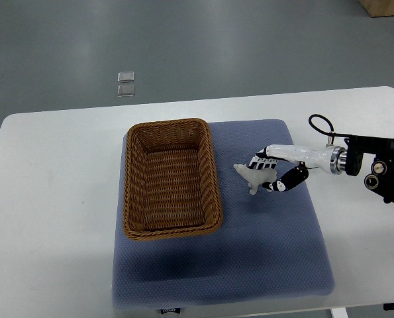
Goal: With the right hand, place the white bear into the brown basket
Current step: 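Close the right hand fingers around the white bear, then lift the bear and carry it with the right hand over the basket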
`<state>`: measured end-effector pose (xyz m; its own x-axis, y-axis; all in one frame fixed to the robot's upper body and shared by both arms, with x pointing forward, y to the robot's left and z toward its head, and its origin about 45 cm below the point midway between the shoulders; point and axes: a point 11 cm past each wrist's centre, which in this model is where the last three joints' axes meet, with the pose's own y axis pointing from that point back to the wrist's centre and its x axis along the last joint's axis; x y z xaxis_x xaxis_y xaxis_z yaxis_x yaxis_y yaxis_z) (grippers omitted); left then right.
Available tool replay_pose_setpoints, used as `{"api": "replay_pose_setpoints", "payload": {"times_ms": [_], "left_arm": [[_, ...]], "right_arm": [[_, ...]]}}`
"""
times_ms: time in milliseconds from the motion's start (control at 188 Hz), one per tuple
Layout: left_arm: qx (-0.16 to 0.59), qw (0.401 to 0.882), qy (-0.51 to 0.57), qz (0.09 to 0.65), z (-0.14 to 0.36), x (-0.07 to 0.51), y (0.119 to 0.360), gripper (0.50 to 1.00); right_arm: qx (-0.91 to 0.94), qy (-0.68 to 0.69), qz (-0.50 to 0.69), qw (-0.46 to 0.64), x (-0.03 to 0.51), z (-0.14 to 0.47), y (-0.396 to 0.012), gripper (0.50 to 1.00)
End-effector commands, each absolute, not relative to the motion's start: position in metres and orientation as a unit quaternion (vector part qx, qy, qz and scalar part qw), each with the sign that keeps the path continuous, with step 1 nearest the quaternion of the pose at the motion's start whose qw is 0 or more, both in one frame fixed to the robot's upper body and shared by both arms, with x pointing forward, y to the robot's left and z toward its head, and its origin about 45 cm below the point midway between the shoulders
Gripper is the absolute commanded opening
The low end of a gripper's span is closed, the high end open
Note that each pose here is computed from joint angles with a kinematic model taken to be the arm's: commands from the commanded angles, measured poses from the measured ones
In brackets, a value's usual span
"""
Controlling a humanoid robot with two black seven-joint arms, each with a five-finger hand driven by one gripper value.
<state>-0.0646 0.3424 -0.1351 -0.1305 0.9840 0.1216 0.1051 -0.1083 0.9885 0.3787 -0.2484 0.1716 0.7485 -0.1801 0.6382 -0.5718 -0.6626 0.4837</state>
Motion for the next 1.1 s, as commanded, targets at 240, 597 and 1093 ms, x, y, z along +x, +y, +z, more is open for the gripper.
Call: {"api": "replay_pose_setpoints", "payload": {"times_ms": [240,597,1093], "left_arm": [[0.516,0.41,0.527,0.536,-0.135,-0.065,0.342,1.0],[0.516,0.41,0.527,0.536,-0.135,-0.065,0.342,1.0],[0.516,0.41,0.527,0.536,-0.135,-0.065,0.342,1.0]], "right_arm": [[0.865,-0.223,0.332,0.303,0.405,0.222,-0.231,0.5],[0.868,-0.205,0.381,0.244,0.425,0.258,-0.158,0.5],[0.886,-0.149,0.378,0.223,0.408,0.235,-0.059,0.5]]}}
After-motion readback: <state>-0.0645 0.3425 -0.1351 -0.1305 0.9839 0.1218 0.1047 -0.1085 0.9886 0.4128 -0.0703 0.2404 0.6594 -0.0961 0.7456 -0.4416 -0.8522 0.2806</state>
